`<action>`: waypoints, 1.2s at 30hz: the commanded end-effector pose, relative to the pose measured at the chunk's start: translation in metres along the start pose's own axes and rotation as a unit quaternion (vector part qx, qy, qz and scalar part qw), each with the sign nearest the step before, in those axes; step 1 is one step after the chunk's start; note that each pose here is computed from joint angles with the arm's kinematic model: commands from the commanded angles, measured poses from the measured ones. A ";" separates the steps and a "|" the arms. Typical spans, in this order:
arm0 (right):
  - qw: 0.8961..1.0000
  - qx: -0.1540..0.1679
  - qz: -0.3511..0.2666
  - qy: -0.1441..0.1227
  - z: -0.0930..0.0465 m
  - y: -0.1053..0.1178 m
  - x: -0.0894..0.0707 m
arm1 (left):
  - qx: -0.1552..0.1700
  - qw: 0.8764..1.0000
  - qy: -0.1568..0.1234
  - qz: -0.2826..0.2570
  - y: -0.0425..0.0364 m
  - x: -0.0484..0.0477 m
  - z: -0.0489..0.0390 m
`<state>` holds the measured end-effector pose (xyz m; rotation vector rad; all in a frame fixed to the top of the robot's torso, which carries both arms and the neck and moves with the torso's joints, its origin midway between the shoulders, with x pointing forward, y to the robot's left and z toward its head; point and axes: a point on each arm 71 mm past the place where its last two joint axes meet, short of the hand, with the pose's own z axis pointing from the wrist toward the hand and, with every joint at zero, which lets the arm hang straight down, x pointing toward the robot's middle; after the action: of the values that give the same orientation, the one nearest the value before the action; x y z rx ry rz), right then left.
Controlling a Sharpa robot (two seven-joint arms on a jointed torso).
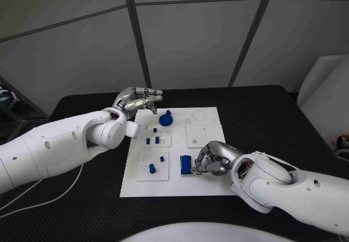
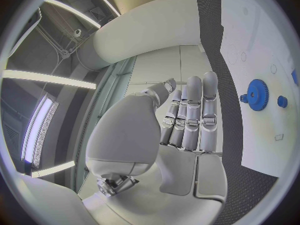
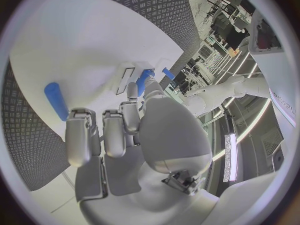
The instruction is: Assemble the parts on the task board
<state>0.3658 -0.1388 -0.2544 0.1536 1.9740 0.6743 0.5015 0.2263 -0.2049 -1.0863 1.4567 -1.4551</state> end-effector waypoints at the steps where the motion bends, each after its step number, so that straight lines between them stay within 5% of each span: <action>1: 1.000 -0.012 0.011 -0.010 -0.004 -0.001 -0.004 | 0.004 1.000 0.004 -0.002 -0.0016 0.0004 -0.0001; 8: 0.999 -0.012 0.024 -0.037 -0.017 -0.018 -0.017 | 0.004 1.000 0.003 -0.001 -0.0016 -0.0015 -0.0009; 20: 0.996 0.035 -0.032 -0.074 -0.045 -0.061 -0.041 | 0.003 1.000 0.003 -0.002 0.0001 -0.0028 -0.0047; 36: 0.991 0.066 -0.089 -0.071 -0.035 -0.069 -0.040 | -0.005 1.000 0.006 -0.006 0.0078 -0.0009 -0.0074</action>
<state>0.3669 -0.2260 -0.2464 0.1344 1.8594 0.4454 0.4948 0.2310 -0.2140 -1.1036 1.4704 -1.4456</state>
